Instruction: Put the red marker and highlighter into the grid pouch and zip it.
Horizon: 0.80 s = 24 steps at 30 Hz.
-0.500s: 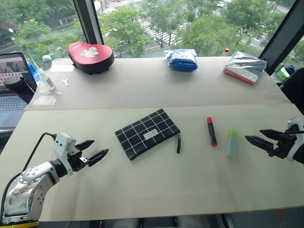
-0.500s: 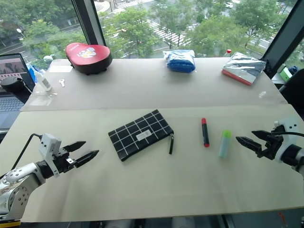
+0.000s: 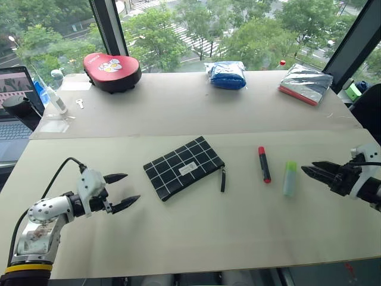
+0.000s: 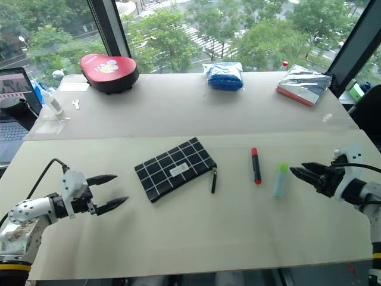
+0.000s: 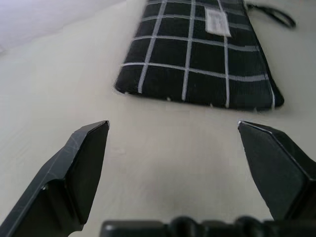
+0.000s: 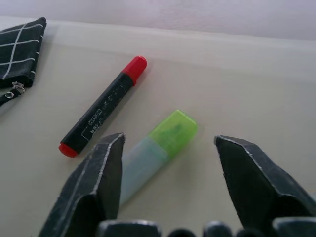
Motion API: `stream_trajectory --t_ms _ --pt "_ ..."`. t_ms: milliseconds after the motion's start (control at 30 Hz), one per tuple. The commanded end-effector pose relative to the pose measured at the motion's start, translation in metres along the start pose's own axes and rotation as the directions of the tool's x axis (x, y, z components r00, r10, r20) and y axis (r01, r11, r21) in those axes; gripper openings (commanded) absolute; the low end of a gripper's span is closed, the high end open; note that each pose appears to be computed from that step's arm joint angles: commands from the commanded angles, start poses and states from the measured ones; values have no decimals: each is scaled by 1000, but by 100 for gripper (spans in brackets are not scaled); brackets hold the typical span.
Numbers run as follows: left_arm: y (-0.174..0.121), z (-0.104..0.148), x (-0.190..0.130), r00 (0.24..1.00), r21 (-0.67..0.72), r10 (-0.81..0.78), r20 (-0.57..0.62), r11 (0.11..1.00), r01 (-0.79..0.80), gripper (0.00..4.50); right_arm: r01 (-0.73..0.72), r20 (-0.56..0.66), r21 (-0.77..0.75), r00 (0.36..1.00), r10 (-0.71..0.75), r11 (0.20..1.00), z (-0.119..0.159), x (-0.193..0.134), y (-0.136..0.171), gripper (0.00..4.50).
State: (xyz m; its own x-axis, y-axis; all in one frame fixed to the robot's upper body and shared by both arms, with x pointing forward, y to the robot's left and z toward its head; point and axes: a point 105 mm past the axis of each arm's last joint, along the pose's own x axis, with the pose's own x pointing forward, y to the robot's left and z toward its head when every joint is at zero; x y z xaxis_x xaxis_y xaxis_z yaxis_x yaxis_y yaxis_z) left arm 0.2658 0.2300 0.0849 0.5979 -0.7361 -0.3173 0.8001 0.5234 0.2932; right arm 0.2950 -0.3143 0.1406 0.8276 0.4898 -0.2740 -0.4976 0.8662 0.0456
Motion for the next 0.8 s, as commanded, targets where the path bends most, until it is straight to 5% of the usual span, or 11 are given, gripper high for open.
stream_trajectory --t_ms 33,167,467,800 --pt "-1 12 5 997 280 -71 -6 957 70 450 -100 53 -60 993 103 993 25 12 23 128" --pt "-4 24 17 991 399 -128 29 911 106 450 -229 56 -92 970 235 969 38 33 53 6" --pt "-18 36 47 975 548 -224 9 817 182 450 -421 -71 -273 906 418 865 37 111 129 6" --pt "-15 28 47 981 532 -195 -25 828 178 450 -424 -146 -331 905 399 843 35 153 158 6"
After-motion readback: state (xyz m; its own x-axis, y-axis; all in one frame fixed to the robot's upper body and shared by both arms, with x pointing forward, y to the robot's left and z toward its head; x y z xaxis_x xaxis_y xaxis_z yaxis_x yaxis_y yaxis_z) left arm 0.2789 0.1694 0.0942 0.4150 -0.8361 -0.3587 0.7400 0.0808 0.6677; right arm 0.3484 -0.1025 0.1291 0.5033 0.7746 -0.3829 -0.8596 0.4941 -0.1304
